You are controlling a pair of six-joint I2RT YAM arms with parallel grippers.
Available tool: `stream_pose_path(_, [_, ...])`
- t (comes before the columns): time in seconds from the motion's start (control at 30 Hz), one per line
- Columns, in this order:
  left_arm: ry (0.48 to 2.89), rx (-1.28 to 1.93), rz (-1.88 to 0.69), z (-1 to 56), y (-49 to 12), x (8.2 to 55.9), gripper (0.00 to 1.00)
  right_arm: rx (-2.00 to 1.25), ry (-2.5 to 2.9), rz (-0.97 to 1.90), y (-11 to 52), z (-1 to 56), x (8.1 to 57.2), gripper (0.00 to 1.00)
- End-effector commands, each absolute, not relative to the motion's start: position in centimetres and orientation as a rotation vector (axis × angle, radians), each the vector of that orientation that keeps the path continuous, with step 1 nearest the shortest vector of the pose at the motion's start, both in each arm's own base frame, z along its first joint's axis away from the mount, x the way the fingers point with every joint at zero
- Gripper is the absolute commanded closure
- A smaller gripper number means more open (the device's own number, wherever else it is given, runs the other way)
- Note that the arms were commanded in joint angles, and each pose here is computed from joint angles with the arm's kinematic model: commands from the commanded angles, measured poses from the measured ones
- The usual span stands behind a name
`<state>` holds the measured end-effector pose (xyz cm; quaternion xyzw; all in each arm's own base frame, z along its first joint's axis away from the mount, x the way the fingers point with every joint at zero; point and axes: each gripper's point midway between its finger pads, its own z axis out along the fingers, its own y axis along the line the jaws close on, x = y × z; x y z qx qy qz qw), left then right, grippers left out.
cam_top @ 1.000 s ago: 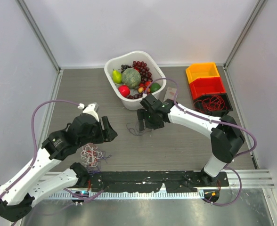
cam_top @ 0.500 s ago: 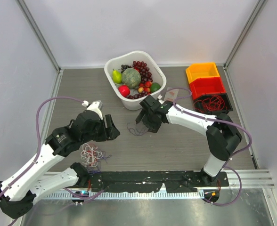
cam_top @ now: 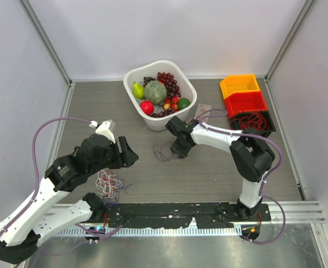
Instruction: Untangle the cables
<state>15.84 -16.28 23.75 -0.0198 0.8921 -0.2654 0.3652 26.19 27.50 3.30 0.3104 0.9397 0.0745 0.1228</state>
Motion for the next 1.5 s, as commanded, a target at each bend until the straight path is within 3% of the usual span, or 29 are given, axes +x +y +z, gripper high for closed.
stream_pose_path(0.0, [2.258,-0.047,-0.663,24.8,-15.6,16.0,0.36,0.935,2.692,0.203,28.0,3.2,27.2,0.63])
stream_pose_path(0.2, [2.257,-0.014,-0.65,24.6,-16.1,16.6,0.36,0.905,2.696,0.243,28.9,3.0,27.3,0.62])
stream_pose_path(0.27, [2.26,-0.001,-0.652,24.7,-16.4,16.7,0.36,0.877,2.683,0.263,29.0,3.5,27.8,0.74])
stream_pose_path(0.3, [2.26,0.004,-0.657,24.7,-16.6,16.8,0.36,0.845,2.681,0.256,28.7,3.6,28.0,0.96])
stream_pose_path(0.33, [2.257,0.007,-0.662,24.9,-16.8,16.9,0.36,0.834,2.642,0.269,28.1,4.8,28.9,0.99])
stream_pose_path(0.5, [2.238,0.018,-0.638,25.1,-16.8,17.5,0.36,0.697,2.54,0.32,23.3,10.0,31.8,0.99])
stream_pose_path(0.73, [2.254,0.075,-0.602,24.7,-17.5,18.3,0.36,0.662,2.238,0.307,10.8,20.9,37.5,0.99])
stream_pose_path(0.97, [2.256,0.124,-0.619,24.6,-18.4,18.6,0.36,0.819,1.966,0.212,-1.7,26.4,45.7,0.99])
stream_pose_path(1.17, [2.237,0.123,-0.62,25.5,-17.9,18.2,0.35,0.823,1.95,-0.05,-9.3,22.8,50.1,0.99])
stream_pose_path(1.47, [2.225,0.007,-0.541,25.3,-15.1,17.8,0.29,0.667,2.119,-0.248,-11.1,15.1,51.5,0.99])
